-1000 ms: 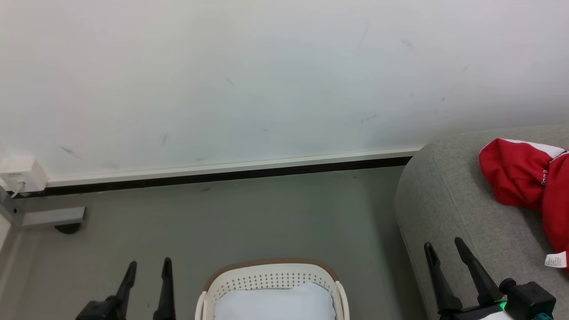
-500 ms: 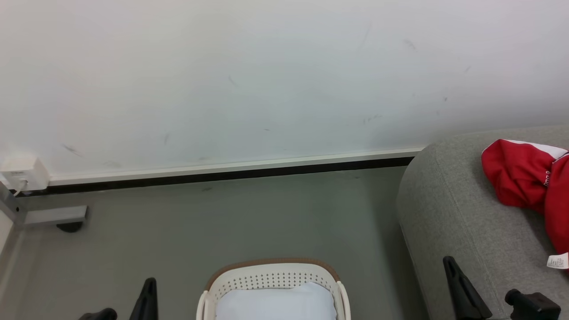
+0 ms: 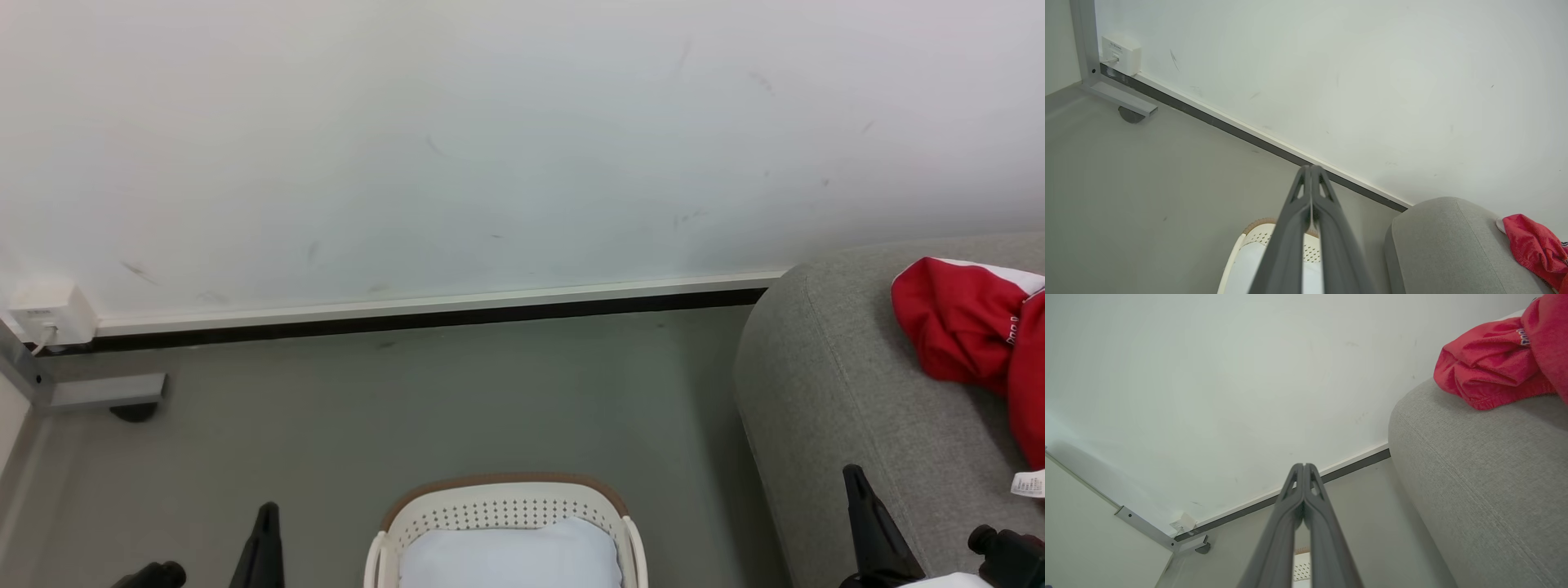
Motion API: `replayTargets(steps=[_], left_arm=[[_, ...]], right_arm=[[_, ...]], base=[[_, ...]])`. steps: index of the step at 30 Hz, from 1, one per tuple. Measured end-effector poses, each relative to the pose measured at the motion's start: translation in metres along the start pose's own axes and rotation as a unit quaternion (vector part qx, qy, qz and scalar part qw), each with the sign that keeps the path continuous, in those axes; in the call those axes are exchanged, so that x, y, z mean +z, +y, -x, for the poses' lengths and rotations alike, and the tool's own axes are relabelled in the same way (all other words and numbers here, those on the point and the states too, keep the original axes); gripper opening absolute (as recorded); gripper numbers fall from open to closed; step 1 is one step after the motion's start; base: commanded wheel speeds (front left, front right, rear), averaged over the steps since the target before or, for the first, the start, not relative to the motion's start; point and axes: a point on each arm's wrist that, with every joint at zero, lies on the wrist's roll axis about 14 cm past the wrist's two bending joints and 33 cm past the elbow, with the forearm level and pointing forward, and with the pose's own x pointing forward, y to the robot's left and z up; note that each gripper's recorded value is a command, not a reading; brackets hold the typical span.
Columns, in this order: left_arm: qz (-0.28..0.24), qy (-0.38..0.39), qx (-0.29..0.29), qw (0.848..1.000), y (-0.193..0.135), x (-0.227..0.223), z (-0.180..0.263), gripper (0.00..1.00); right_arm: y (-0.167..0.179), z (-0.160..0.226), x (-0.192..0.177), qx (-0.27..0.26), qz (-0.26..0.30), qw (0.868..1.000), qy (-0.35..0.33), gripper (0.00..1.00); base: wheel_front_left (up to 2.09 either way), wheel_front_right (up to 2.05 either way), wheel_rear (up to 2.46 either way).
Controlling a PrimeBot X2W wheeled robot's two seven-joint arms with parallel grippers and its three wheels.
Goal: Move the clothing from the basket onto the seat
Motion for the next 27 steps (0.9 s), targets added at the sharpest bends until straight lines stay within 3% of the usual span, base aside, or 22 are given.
replayTargets(steps=[27], left_arm=[[0.19,0.003,0.01,0.982,0.004,0.01,-0.007,0.0]], right_arm=[[-0.014,-0.009,0.012,-0.032,-0.162,0.986,-0.012,0.0]], base=[[0.0,0.0,0.0]])
